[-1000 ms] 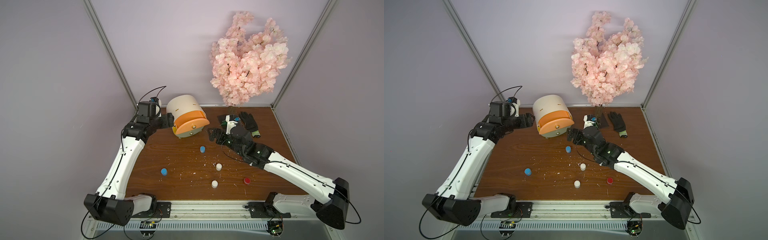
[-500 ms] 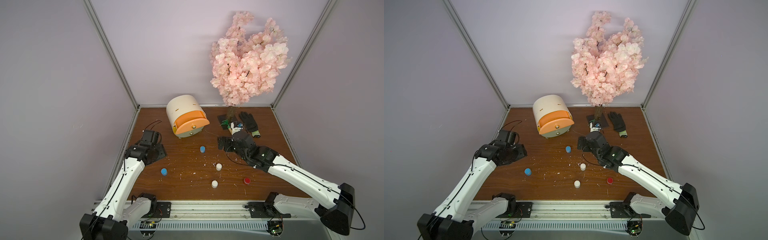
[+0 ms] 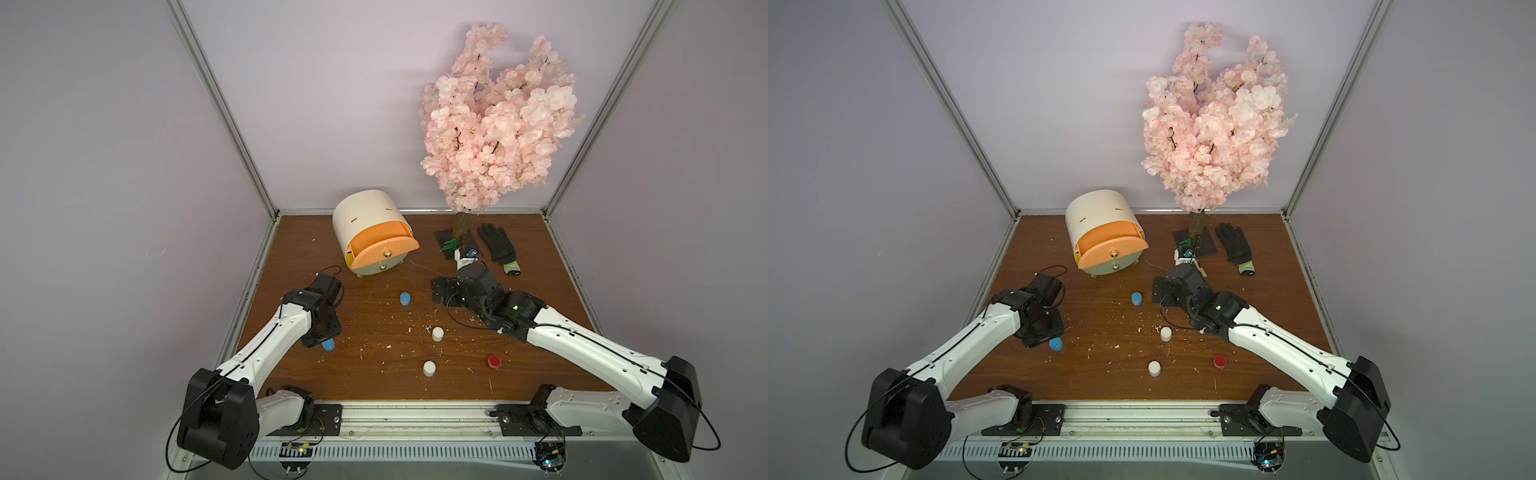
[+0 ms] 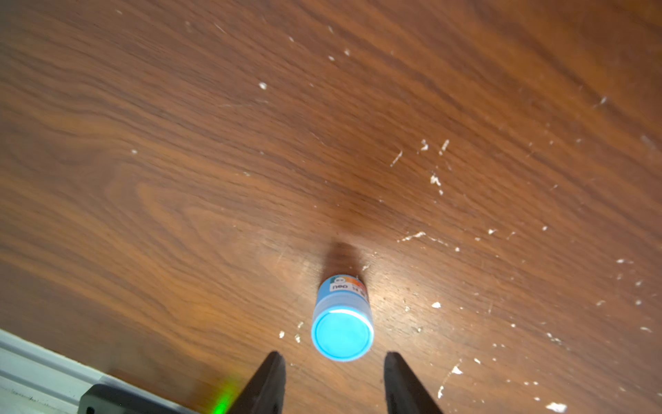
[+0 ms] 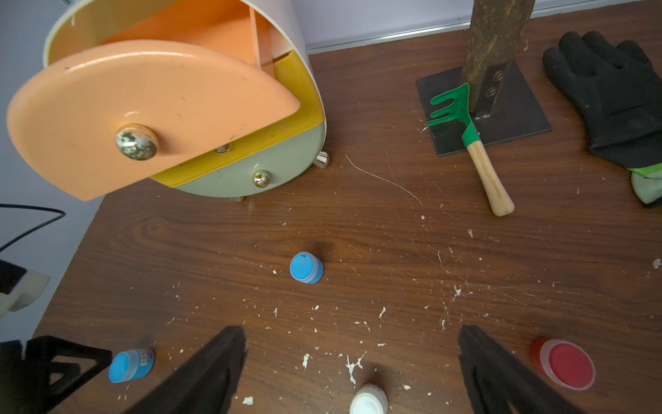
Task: Put the paint cans in the drawer according to color
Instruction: Pick up the paint can at the center of the board.
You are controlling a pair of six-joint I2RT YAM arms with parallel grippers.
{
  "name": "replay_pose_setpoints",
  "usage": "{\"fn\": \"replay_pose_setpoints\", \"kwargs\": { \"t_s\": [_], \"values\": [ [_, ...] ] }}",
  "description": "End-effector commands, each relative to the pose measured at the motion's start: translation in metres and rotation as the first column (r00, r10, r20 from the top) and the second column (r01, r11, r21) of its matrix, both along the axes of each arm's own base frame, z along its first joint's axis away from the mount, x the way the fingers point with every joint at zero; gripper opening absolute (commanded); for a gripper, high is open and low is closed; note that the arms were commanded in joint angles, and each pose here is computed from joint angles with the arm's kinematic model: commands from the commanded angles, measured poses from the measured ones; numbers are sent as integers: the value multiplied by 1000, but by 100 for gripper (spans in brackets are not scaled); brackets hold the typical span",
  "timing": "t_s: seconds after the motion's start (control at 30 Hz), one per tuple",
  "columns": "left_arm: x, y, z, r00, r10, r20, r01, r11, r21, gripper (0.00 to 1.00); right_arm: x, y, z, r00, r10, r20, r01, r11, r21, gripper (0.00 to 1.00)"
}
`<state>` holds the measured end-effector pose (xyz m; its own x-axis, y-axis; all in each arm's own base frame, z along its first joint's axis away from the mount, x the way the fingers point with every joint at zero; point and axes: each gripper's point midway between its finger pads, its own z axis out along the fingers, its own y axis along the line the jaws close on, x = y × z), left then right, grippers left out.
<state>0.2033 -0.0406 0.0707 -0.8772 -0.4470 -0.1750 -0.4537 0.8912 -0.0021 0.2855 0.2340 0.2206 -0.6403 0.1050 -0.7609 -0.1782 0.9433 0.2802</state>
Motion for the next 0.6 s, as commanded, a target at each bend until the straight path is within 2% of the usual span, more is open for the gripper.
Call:
{"fn": "replay_pose_setpoints", "kwargs": {
  "t_s": [0.0,0.23,0.57],
  "values": [
    [-1,2,-7,1000,14,1,-14,1000,25,49,2,3,9,1000,-2,24,1,999,40,99],
    [-3,5,-21,1000,23,-8,-23,999,43,52,1,0,13,999,-8,39,6,998,55,99],
    [-1,-3,-32,1000,-8,-14,8,1000,7,52,-1,-2,10,999,-12,38,9,998,69,99]
  ]
}}
